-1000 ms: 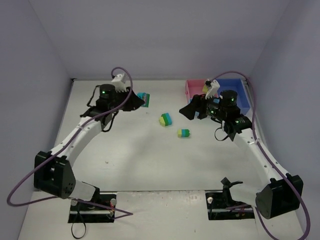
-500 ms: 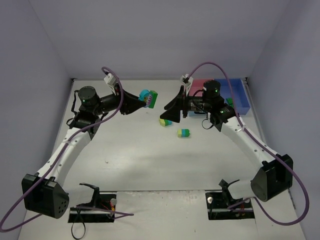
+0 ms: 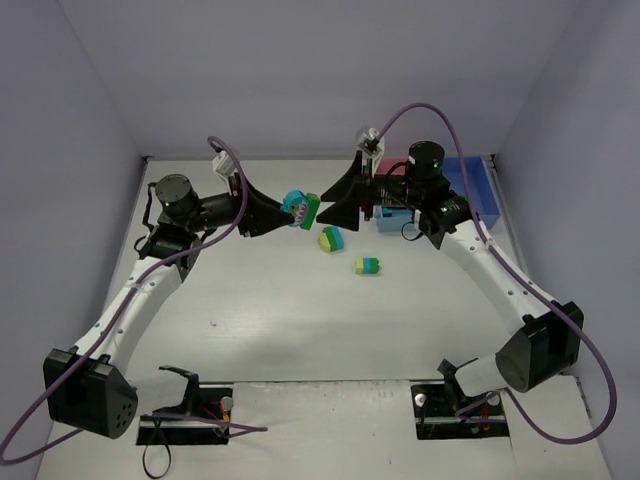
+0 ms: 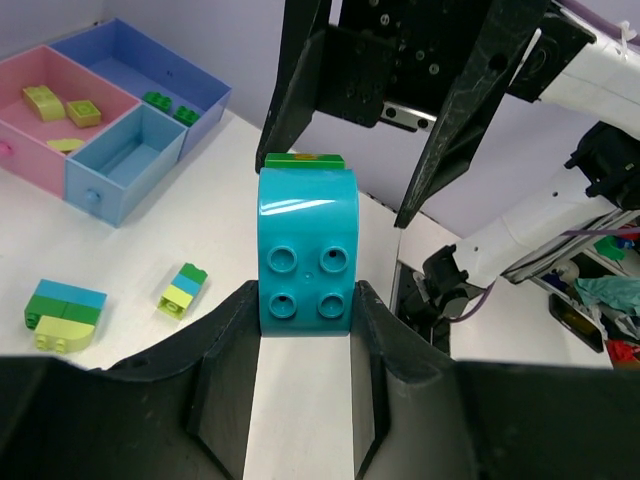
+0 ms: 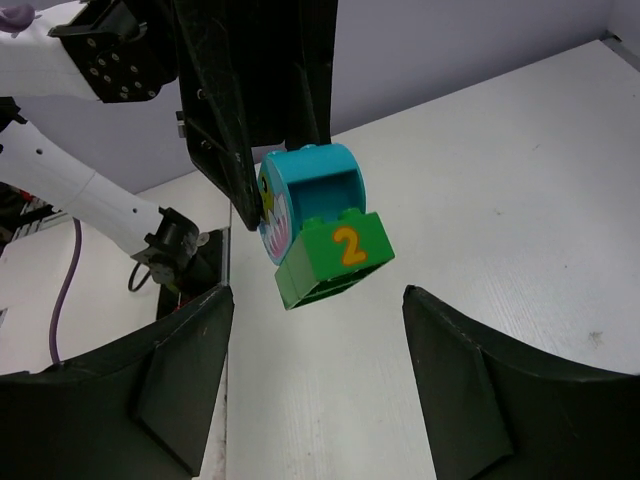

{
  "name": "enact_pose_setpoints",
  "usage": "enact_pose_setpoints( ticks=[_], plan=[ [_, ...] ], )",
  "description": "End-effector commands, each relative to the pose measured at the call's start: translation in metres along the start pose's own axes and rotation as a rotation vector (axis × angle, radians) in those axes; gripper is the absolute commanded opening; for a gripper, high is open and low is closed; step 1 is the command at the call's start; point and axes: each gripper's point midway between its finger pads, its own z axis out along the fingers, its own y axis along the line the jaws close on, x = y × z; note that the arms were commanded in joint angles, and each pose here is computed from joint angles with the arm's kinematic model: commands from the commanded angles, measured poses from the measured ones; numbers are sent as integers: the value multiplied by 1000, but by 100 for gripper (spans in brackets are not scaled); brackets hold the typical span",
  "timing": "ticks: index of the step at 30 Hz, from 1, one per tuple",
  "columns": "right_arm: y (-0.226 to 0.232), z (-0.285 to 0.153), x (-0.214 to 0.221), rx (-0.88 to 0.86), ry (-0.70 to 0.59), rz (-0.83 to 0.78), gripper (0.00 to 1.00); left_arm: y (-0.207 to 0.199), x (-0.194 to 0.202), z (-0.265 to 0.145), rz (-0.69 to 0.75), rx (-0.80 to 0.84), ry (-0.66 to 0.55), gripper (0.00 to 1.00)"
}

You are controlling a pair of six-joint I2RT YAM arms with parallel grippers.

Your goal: Sort the legos into containers by color

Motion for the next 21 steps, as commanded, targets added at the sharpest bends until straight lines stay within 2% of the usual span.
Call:
enact_pose_setpoints(
  ticks=[1,17,20,21],
  plan=[
    [12,2,-27,-79,-43,-125,65,-23,-16,-4,113,70,-5,0],
    [24,18,-23,-168,-14,-126,51,-26,-17,-2,112,100,5,0],
    [29,21,-23,-196,-7,-123,45,-26,-16,-3,109,100,8,0],
    [29,22,-23,-201,-5,-124,40,-26,-16,-3,110,99,7,0]
  ],
)
